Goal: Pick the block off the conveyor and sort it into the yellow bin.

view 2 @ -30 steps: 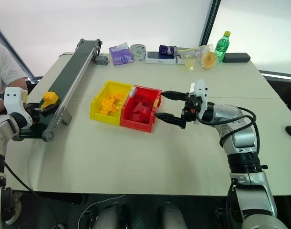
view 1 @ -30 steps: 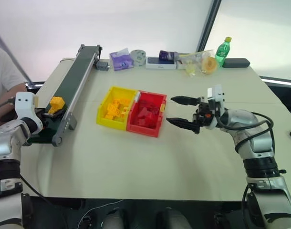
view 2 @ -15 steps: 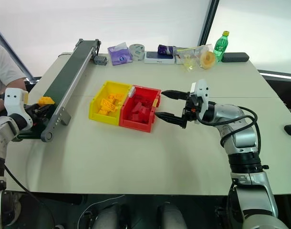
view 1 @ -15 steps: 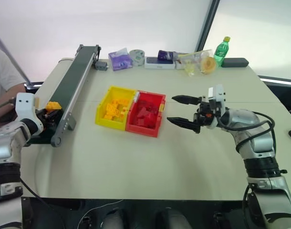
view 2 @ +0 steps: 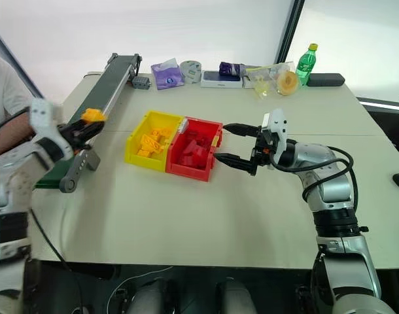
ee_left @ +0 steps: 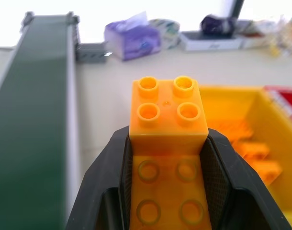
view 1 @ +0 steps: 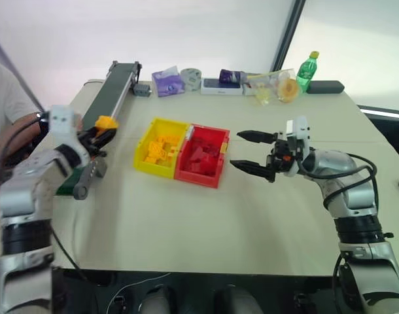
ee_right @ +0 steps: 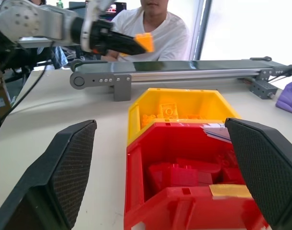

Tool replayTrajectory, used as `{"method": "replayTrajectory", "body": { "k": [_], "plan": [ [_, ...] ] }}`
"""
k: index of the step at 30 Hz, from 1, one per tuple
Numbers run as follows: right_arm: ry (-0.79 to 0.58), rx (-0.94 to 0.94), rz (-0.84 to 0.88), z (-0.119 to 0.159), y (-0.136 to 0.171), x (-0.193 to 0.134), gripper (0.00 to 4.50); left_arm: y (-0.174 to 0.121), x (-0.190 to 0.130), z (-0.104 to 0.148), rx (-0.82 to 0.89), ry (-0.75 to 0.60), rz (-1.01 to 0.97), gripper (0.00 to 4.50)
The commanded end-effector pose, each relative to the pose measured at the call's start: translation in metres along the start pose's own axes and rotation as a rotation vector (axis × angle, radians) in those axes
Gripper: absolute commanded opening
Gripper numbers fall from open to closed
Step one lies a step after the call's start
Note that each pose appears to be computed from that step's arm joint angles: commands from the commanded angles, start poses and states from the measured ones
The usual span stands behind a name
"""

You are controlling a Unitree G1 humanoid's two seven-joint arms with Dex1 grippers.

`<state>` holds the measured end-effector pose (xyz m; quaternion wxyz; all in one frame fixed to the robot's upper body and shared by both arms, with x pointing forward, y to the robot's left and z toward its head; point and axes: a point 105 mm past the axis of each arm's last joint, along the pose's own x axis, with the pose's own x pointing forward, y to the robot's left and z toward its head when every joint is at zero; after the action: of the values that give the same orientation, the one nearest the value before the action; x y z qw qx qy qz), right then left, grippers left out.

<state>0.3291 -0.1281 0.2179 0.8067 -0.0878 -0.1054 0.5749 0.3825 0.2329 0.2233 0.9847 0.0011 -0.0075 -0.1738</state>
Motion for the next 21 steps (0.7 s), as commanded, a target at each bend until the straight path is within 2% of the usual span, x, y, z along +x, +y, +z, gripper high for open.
{"method": "replayTrajectory", "body": {
  "k": [1, 4, 8, 10, 12, 14, 15, 18, 21],
  "plan": [
    [-0.030, -0.046, -0.011, 0.012, -0.001, 0.000, 4.50, -0.016, 0.026, 0.007, 0.022, -0.035, 0.026, 1.33],
    [-0.031, -0.049, -0.023, 0.012, 0.000, -0.002, 4.50, -0.034, 0.048, 0.002, 0.014, -0.029, 0.007, 1.33],
    [-0.030, -0.052, -0.039, 0.012, 0.001, -0.004, 4.50, -0.037, 0.063, -0.002, -0.066, -0.032, 0.006, 1.33],
    [-0.027, -0.056, -0.048, 0.011, 0.002, -0.005, 4.50, -0.044, 0.068, -0.001, -0.104, -0.044, -0.031, 2.39],
    [-0.026, -0.056, -0.052, 0.012, 0.002, -0.007, 4.50, -0.046, 0.068, -0.001, -0.082, -0.048, -0.043, 3.21],
    [-0.024, -0.056, -0.054, 0.011, 0.002, -0.007, 4.50, -0.042, 0.066, -0.003, -0.081, -0.045, -0.033, 4.21],
    [-0.024, -0.055, -0.054, 0.011, 0.003, -0.008, 4.50, -0.040, 0.064, -0.002, -0.078, -0.049, -0.027, 4.48],
    [-0.023, -0.054, -0.056, 0.011, 0.003, -0.008, 4.50, -0.033, 0.051, 0.011, -0.053, -0.124, -0.030, 4.48],
    [-0.024, -0.054, -0.052, 0.011, 0.002, -0.007, 4.50, -0.017, 0.029, 0.014, -0.026, -0.139, 0.006, 4.48]
  ]
}}
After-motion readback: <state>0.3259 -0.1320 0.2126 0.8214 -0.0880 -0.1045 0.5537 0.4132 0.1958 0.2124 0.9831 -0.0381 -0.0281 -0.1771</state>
